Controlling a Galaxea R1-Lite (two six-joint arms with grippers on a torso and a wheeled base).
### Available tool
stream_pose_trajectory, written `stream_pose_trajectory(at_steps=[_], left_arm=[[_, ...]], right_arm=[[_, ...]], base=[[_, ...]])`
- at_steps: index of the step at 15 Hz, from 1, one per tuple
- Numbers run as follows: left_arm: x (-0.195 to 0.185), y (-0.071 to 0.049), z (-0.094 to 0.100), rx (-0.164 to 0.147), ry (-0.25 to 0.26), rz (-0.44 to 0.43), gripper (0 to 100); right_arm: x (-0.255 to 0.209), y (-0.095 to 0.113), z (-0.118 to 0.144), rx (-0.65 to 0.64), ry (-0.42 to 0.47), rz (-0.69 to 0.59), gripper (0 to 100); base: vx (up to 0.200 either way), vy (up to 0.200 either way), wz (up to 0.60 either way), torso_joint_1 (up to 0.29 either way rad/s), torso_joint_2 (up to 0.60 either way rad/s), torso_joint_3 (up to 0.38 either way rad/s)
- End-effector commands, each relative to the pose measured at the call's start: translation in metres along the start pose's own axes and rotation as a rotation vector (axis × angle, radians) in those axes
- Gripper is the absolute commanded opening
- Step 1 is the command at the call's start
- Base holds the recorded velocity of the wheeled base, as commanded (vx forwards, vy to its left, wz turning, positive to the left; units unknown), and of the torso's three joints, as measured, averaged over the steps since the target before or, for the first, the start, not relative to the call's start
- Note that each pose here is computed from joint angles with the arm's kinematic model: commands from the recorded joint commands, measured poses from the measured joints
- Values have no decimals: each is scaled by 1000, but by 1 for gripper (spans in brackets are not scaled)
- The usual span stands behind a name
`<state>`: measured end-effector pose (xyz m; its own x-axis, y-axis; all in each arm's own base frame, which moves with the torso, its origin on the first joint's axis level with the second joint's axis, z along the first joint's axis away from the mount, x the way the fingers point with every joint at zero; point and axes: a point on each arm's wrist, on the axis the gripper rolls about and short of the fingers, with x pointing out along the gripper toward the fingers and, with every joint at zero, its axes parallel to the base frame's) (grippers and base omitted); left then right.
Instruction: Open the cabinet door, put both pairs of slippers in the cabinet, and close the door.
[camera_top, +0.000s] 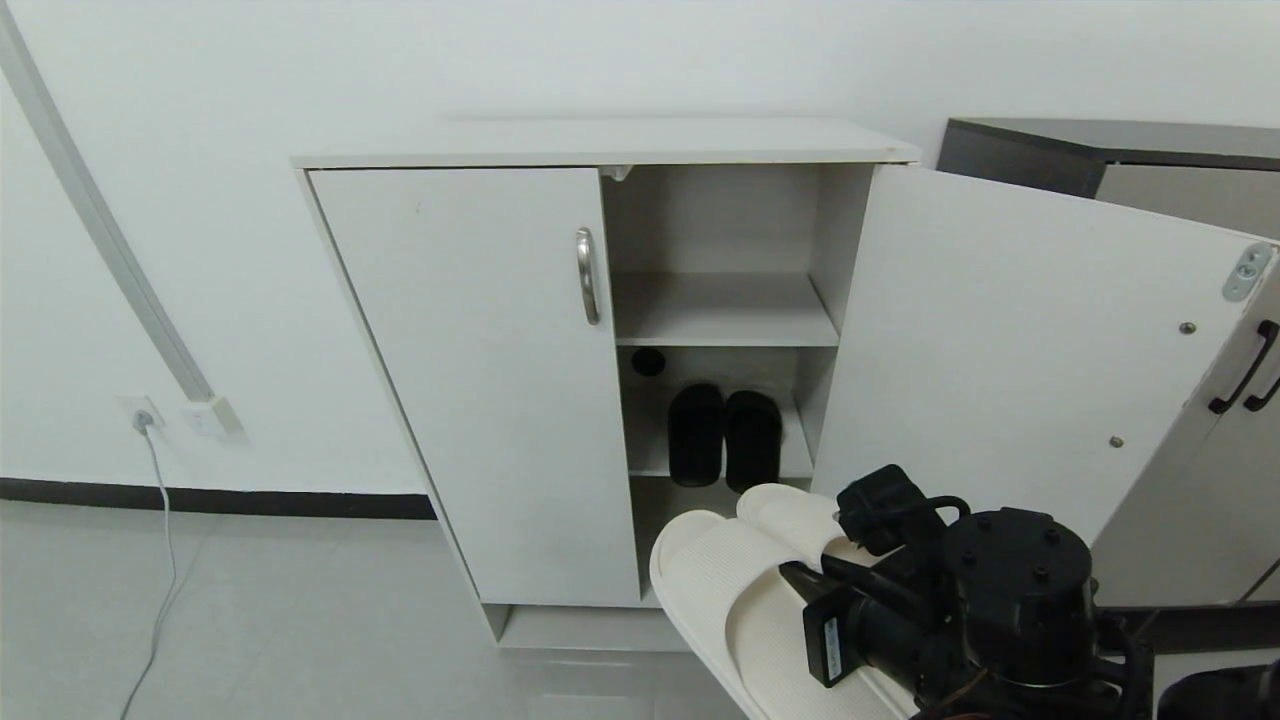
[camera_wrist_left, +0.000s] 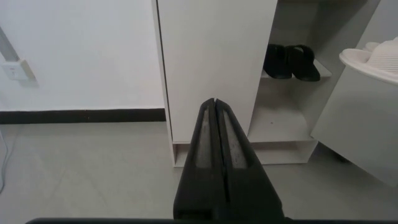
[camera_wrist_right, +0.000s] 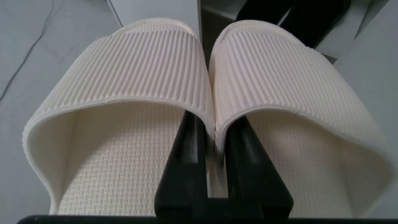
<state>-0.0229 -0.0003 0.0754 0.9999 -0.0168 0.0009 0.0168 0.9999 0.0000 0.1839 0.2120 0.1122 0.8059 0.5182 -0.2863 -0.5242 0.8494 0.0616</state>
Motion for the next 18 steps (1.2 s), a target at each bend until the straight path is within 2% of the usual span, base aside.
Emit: stream_pose_trajectory(at_steps=[1, 8, 10, 13, 14, 16, 18], left_arm=[[0, 0, 0, 0, 2, 0, 0], [0, 0, 0, 0, 2, 0, 0], [0, 0, 0, 1, 2, 0, 0], [0, 0, 0, 3, 2, 0, 0], [0, 0, 0, 3, 2, 0, 0], [0, 0, 0, 3, 2, 0, 0], [0, 0, 0, 3, 2, 0, 0]], right_arm=[[0, 1, -2, -3, 7, 2, 0], [7, 3, -7, -27, 19, -5, 0], [25, 12, -9, -42, -76, -4, 0], [78, 39, -17, -10, -103, -242, 0], [89, 43, -14, 4, -70, -276, 0], [99, 50, 12, 104, 33, -363, 0], [99, 60, 46, 169, 55, -483, 0]], base=[[0, 0, 0, 0, 0, 0], [0, 0, 0, -1, 9, 17], [0, 0, 0, -2, 186, 105], [0, 0, 0, 0, 44, 23], [0, 0, 0, 0, 0, 0], [0, 0, 0, 0, 0, 0], [0, 0, 0, 0, 0, 0]])
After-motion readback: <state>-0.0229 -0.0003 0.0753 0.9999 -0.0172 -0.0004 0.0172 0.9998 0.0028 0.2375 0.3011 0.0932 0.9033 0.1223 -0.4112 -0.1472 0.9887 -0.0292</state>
